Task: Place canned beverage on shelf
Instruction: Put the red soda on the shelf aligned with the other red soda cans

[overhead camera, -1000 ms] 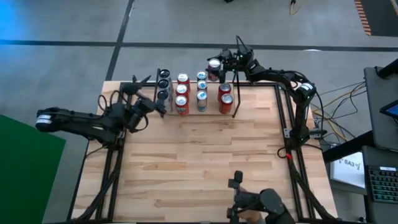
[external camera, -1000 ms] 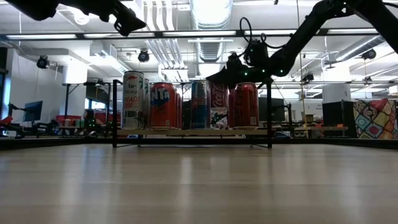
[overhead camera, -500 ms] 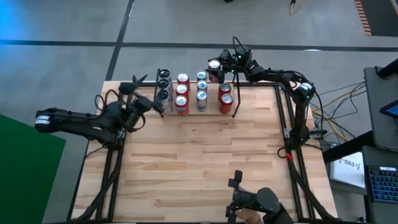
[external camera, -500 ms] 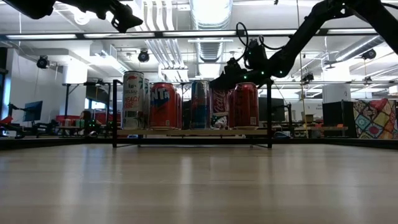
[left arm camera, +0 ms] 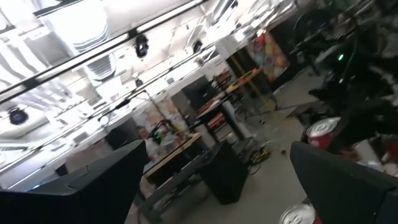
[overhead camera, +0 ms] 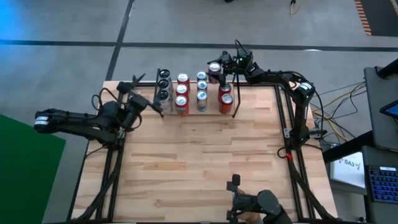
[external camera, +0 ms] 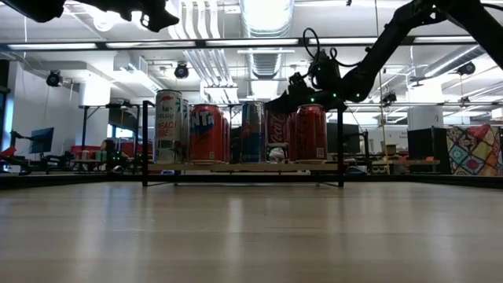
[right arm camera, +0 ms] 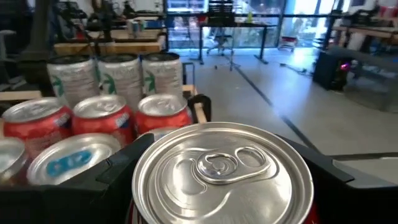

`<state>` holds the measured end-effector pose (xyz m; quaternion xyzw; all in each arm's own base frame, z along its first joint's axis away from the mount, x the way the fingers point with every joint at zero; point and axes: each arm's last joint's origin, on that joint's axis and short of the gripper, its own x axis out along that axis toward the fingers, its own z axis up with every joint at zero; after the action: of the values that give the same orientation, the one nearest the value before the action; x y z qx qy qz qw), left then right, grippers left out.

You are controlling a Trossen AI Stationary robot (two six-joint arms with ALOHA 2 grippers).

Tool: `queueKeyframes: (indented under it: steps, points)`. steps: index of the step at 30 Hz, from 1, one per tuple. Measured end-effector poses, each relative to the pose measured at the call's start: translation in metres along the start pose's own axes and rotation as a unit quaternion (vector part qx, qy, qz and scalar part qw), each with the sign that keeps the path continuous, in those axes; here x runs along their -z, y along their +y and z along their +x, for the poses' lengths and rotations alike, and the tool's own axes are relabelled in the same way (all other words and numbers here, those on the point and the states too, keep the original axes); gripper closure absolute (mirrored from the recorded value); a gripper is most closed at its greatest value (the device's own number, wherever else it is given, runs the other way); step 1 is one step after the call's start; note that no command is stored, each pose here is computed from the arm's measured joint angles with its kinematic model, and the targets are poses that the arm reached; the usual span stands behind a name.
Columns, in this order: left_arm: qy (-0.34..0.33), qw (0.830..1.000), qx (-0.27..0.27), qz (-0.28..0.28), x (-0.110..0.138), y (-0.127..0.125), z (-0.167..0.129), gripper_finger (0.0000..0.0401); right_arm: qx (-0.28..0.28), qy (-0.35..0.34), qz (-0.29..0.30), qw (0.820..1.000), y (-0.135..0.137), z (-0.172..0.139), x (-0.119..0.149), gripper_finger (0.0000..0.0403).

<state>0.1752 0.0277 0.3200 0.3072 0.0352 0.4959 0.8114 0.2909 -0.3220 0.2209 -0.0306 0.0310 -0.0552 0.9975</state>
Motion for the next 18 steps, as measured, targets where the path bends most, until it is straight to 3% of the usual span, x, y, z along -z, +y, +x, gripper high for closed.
queueKeyframes:
  steps: [8,18]
  points:
    - [-0.063,0.994,0.062,-0.067,-0.0027,-0.0034,-0.0008,0.0017,-0.016,0.003,0.019,1.0,0.0027,0.0017,0.003,0.012]
    - [-0.108,0.988,0.093,-0.062,-0.0027,0.0008,0.008,0.0017,-0.014,0.024,0.048,0.998,0.0066,0.0047,0.0071,0.012]
